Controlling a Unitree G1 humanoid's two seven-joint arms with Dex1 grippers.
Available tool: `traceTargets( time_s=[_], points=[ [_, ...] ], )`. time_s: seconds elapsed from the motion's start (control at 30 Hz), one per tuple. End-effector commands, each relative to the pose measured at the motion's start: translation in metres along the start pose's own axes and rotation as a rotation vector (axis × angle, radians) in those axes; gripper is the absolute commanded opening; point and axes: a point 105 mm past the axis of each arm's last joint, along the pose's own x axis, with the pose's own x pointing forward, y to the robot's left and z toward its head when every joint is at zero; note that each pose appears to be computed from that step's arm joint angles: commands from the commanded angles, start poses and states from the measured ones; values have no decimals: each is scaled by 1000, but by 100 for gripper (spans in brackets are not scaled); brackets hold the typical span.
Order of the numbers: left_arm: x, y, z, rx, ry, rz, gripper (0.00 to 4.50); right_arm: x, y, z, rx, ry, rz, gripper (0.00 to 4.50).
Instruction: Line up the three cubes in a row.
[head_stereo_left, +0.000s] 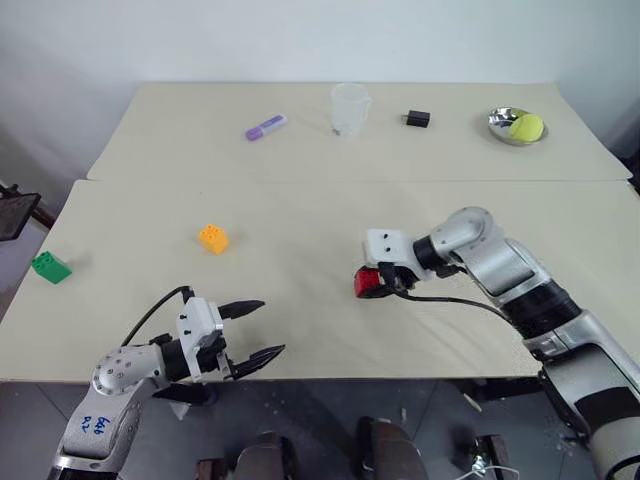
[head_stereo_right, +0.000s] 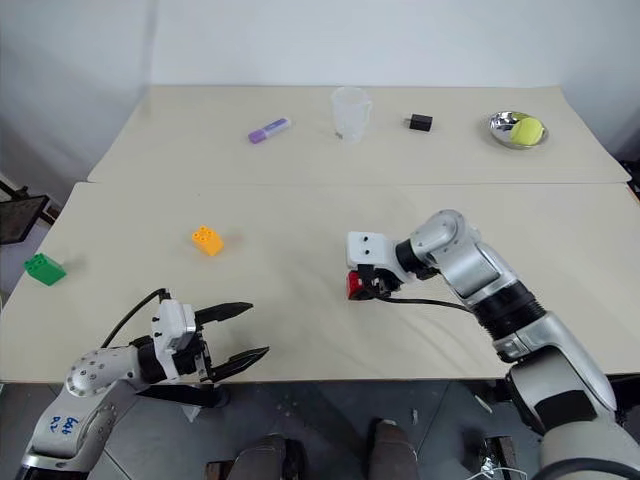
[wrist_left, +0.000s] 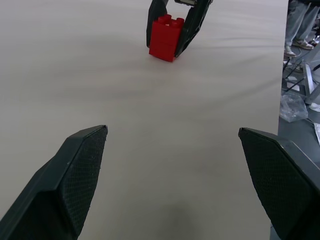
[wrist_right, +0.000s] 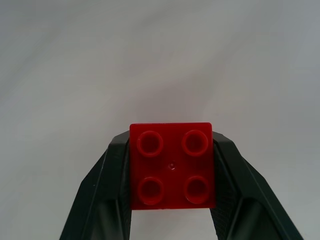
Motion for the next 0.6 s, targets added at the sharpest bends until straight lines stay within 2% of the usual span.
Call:
traceTargets(
  time_s=[0.03, 0.23, 0.4, 0.53, 0.6],
  points=[
    [-2, -1, 11, 56, -22, 13, 450, -1, -7, 6, -36, -2, -1, 152],
    [-7, 3, 13, 68, -16, 60, 450, 5, -7, 10, -31, -22, 10, 152],
    [-17, 14, 15, 72, -27, 159, 450, -17, -20, 25, -44, -152, -115, 319],
    [-52, 40, 15, 38, -105, 450, 450, -57, -13, 44, -53, -499, -207, 447],
    [-78, 52, 13, 4, -157, 633, 450, -79, 1, 47, -45, -697, -220, 447]
  ],
)
